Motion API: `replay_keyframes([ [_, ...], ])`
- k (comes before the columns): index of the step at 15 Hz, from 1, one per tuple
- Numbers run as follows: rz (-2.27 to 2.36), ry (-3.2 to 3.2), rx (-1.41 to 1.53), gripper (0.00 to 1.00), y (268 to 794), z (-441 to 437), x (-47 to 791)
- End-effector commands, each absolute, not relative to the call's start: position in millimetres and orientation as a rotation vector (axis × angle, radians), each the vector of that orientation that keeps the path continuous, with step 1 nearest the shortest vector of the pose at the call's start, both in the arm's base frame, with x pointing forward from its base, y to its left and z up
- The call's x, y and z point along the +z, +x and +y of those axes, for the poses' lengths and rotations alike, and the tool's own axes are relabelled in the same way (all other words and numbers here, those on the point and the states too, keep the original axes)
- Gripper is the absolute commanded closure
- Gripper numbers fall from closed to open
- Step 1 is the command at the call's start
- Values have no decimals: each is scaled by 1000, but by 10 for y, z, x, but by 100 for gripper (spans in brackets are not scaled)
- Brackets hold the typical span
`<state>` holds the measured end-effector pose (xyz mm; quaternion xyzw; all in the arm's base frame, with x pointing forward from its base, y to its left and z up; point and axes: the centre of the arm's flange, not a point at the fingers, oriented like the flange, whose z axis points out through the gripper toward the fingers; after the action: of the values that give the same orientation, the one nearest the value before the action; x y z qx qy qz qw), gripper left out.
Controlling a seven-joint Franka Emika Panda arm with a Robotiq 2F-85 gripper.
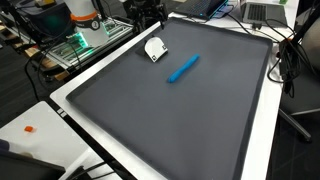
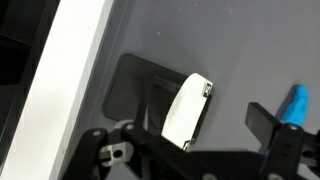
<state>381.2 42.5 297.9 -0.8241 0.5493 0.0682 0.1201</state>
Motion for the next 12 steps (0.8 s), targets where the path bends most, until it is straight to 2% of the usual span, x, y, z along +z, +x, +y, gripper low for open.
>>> replay_keyframes([
  [1,1681,-2361,216,0,3851,484,2691],
  [12,1831,-2237,279,0,3887,468,2385],
])
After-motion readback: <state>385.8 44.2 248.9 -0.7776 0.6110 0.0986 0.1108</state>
